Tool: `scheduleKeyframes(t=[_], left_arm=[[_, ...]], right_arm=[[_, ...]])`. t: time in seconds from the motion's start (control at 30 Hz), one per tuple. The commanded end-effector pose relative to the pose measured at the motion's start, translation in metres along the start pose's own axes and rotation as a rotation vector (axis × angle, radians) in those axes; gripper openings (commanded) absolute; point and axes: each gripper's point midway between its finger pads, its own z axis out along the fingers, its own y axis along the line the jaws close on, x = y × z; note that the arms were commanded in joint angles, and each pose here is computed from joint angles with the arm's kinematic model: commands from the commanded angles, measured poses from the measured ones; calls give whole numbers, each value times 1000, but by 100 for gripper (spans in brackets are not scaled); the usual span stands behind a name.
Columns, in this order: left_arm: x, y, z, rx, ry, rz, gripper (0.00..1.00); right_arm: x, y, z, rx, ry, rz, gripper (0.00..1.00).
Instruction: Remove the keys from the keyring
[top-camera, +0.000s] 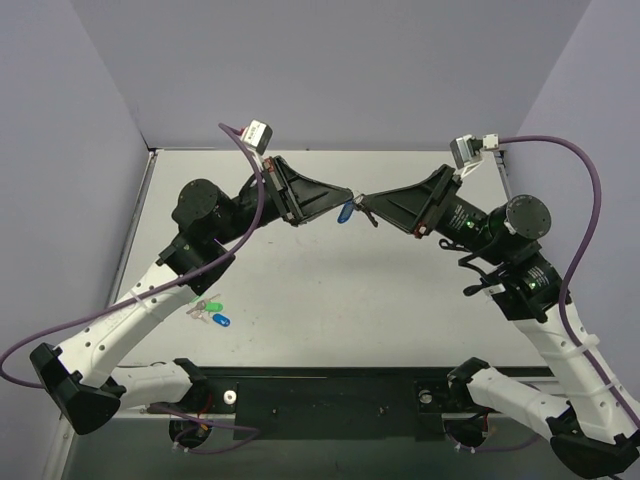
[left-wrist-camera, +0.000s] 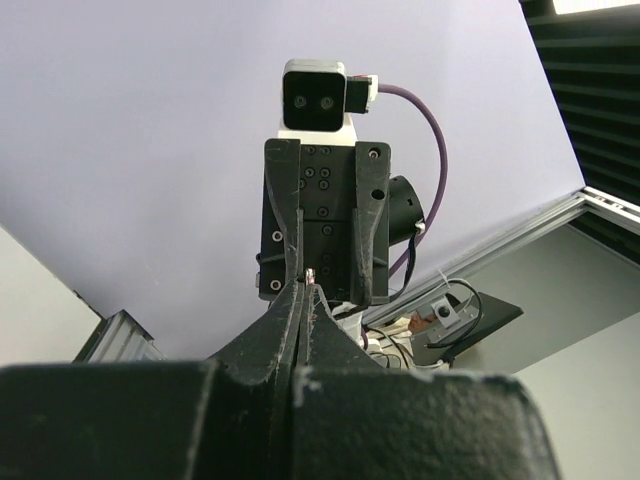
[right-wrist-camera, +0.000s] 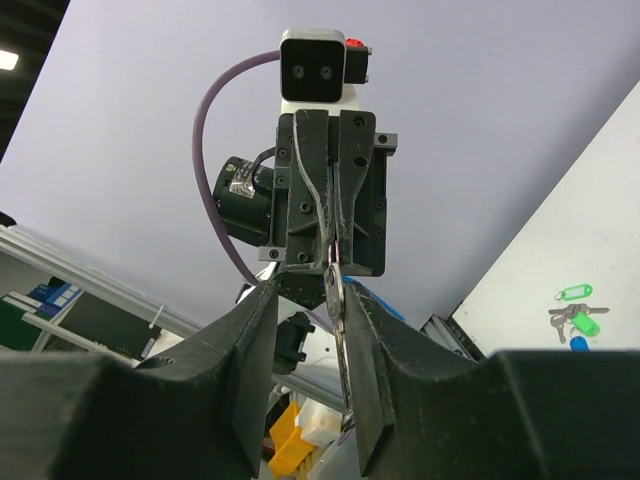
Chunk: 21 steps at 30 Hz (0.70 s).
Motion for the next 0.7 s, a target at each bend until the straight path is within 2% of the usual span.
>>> scheduleKeyframes(t=[0.0, 0.67], left_arm=[[-13, -21, 2, 71, -53, 25, 0], [-11, -17, -1, 38, -55, 49, 0]], right_arm=[[-9, 24, 5, -88, -31, -53, 26], [-12, 19, 12, -77, -38, -53, 17]])
